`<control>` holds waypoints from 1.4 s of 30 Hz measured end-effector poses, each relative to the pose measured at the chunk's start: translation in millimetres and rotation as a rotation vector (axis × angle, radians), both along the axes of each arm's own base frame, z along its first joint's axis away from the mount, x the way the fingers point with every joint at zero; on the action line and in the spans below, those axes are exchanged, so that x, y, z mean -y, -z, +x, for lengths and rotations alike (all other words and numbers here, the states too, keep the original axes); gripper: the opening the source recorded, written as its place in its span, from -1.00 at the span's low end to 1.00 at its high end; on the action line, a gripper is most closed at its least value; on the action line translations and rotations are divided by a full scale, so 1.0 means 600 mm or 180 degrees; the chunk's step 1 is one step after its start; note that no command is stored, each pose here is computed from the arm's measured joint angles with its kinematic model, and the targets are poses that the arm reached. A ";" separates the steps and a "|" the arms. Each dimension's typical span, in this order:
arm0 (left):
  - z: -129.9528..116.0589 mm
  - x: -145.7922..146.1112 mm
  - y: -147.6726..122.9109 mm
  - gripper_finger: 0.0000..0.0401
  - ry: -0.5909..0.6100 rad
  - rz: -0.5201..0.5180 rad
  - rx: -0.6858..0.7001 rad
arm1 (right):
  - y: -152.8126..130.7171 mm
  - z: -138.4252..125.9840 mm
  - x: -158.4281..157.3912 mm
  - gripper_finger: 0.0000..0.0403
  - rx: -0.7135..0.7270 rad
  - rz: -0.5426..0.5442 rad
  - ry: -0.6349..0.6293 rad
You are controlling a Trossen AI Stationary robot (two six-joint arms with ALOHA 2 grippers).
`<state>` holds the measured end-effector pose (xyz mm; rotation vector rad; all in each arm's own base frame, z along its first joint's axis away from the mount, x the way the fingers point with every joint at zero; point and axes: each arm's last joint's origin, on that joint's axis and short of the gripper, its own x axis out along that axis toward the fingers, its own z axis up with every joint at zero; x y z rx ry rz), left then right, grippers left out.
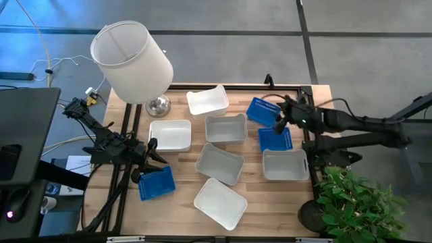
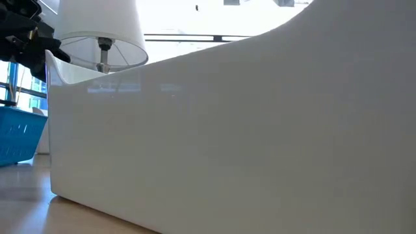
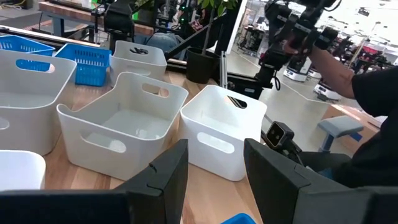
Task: Stack baskets by color
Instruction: Stack the top blue bin into the middle blue bin
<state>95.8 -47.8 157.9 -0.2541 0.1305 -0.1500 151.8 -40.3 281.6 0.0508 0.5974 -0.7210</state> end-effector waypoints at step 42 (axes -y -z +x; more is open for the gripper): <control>0.000 0.000 0.000 -0.28 0.0001 -0.0002 0.0000 | 0.144 0.188 0.148 -0.01 -0.1741 0.1462 0.0061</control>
